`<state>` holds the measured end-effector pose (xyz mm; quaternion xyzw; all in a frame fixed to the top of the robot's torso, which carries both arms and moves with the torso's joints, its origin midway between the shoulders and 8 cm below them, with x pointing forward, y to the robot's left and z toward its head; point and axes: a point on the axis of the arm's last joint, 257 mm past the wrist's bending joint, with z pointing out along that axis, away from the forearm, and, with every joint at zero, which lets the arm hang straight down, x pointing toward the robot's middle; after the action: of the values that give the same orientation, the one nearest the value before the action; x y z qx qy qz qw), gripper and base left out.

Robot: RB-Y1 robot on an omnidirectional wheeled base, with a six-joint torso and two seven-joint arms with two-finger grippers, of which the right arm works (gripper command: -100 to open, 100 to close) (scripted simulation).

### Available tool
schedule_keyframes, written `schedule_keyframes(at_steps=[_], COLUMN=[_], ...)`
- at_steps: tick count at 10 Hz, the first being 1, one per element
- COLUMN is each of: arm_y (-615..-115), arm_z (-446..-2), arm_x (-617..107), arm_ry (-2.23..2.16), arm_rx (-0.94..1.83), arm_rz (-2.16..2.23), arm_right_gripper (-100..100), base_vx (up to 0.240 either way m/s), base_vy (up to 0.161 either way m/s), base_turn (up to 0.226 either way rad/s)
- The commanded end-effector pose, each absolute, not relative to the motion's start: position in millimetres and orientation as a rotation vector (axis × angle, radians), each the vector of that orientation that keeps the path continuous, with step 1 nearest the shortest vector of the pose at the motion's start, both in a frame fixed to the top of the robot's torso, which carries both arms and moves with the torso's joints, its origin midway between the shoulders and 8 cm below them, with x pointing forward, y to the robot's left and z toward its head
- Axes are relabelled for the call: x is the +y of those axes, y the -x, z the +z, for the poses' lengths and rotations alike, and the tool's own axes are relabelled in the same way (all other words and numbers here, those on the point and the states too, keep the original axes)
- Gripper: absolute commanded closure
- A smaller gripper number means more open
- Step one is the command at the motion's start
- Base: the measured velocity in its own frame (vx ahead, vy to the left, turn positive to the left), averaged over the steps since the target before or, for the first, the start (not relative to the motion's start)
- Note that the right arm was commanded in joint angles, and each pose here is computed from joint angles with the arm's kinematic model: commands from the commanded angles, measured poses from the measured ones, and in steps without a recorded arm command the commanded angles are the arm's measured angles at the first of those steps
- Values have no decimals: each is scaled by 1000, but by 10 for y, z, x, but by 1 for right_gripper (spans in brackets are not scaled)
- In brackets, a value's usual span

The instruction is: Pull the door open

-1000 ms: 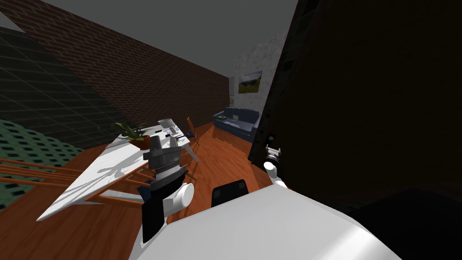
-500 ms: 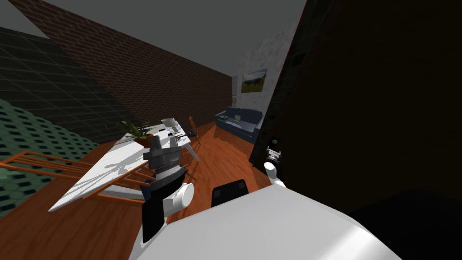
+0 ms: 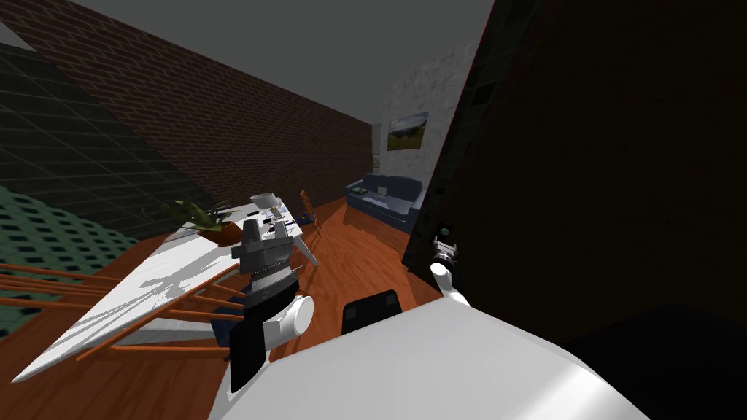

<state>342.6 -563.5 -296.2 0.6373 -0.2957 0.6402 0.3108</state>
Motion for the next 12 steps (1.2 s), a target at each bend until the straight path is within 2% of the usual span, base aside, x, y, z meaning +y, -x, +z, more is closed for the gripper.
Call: schedule_keyframes(at_steps=[1, 12], arm_y=[-3408, -3315], arm_z=[-2975, -2983], arm_x=[-5709, -6193], arm_ry=[-1689, -1737], arm_rx=[-775, -731], arm_rz=[1697, 1733], arm_right_gripper=[-100, -100], base_vx=[95, 99], base_vy=[-7, -14], base_turn=[-77, -62])
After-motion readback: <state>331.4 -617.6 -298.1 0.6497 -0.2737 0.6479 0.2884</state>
